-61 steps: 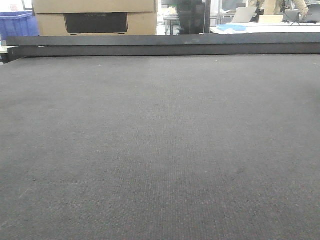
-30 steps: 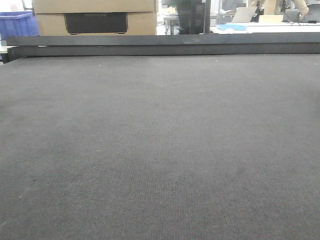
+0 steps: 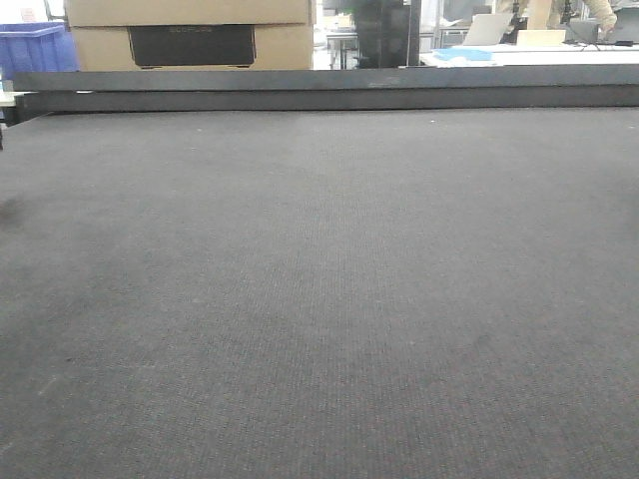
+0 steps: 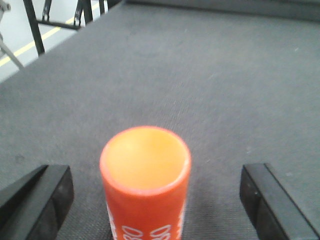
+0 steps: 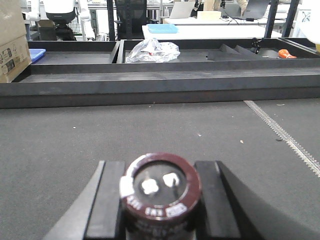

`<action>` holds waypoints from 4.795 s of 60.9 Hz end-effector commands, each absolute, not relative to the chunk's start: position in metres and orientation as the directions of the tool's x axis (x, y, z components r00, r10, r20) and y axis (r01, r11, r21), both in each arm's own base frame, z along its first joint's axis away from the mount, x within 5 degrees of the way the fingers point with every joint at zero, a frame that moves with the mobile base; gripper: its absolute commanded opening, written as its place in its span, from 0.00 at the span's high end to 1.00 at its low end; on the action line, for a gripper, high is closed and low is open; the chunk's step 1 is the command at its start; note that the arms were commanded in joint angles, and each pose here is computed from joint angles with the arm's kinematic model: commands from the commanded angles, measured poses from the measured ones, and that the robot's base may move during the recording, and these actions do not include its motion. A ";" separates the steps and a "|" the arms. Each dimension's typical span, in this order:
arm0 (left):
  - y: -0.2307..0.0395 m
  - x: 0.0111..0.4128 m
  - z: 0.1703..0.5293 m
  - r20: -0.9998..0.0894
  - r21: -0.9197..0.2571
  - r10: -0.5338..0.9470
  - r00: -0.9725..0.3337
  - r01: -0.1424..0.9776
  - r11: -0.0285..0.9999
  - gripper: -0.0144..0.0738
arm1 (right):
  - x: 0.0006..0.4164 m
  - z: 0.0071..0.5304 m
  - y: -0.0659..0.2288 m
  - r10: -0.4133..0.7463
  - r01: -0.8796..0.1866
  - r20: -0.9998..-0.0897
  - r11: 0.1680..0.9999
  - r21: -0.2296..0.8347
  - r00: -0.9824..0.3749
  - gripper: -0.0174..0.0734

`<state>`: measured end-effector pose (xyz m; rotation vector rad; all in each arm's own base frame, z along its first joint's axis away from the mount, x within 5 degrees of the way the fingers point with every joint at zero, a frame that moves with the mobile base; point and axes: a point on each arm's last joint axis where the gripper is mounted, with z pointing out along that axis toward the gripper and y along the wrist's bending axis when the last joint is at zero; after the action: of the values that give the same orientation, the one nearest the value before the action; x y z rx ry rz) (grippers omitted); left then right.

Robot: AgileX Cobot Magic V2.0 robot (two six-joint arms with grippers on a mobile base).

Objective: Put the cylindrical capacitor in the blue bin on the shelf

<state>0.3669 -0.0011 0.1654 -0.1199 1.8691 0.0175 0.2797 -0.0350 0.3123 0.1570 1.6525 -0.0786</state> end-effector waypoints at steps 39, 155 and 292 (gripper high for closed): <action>0.003 0.394 0.148 -0.955 -0.073 -0.107 -0.275 -0.130 0.989 0.54 | 0.278 0.314 -0.036 0.051 0.151 -0.996 0.988 0.038 -0.078 0.97; -0.029 0.124 0.406 -0.937 0.026 0.109 -0.332 0.245 0.969 0.96 | 0.089 0.399 0.020 0.025 -0.212 -0.981 0.975 0.066 -0.191 0.97; -0.027 0.117 0.399 -0.942 0.026 0.105 -0.318 0.242 0.970 0.96 | 0.083 0.401 0.019 0.029 -0.214 -0.985 0.975 0.065 -0.169 0.97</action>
<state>0.1168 -0.0263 0.3969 0.2504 1.9252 -0.1293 0.0843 0.0199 0.3983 -0.1423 1.7568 0.2165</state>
